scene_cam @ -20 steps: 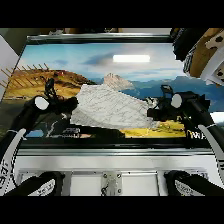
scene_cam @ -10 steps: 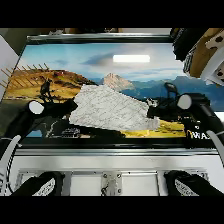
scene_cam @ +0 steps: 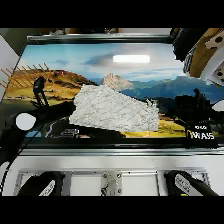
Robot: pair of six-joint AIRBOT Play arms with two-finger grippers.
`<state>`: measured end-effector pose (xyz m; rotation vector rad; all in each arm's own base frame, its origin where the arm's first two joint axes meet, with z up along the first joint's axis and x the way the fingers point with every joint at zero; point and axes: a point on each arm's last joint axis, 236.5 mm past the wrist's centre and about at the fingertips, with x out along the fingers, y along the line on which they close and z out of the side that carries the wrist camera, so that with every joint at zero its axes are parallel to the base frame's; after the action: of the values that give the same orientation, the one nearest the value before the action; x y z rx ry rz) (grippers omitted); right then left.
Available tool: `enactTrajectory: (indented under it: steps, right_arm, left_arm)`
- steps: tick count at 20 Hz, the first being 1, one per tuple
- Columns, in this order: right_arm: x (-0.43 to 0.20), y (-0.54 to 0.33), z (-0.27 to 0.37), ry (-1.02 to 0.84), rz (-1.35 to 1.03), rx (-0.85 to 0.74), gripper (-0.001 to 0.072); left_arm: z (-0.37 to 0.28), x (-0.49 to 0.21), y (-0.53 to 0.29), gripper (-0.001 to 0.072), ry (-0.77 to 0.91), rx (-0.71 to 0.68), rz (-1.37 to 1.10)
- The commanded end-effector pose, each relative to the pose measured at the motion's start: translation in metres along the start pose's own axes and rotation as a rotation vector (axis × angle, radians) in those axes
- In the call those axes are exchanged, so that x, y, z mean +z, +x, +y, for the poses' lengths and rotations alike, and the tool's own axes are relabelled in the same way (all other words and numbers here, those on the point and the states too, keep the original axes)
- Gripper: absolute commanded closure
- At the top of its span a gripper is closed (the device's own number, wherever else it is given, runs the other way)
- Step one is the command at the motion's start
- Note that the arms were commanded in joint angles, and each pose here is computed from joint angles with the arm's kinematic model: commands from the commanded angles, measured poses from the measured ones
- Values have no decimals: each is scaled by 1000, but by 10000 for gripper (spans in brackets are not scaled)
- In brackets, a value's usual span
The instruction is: Fold the clothes and pants, and hang the long-sleeved shirts on hangers.
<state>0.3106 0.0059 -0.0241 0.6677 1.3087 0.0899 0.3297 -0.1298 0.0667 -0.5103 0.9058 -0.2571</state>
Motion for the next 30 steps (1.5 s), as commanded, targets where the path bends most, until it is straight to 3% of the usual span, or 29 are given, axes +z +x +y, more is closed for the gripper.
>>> enactTrajectory:
  steps: [1, 6, 15, 16, 18, 19, 22, 25, 30]
  right_arm:
    - [4, 42, -6, 59, 17, 171, 6]
    - [3, 92, 1, 128, 94, 334, 6]
    - [-20, 127, 44, 70, 173, 371, 18]
    - [-20, 130, 49, 64, 165, 369, 143]
    - [-14, 131, 60, 21, 127, 403, 617]
    - [-7, 128, 67, 18, 101, 433, 681]
    - [38, 100, 84, -32, -22, 471, 683]
    - [131, 26, 91, -58, -263, 458, 683]
    - [262, -115, 13, 125, -700, 251, 683]
  left_arm:
    - [-24, -27, 4, 701, -10, -60, 13]
    - [-38, -54, 22, 701, -27, -71, 105]
    - [-69, -61, 42, 701, 12, -96, 174]
    - [-74, -59, 43, 700, 18, -99, 177]
    - [-78, -57, 45, 701, 25, -98, 196]
    - [-79, -57, 46, 701, 27, -96, 202]
    - [-78, -57, 48, 701, 34, -89, 208]
    - [-78, -57, 47, 701, 34, -89, 208]
    - [-78, -57, 47, 701, 34, -89, 208]
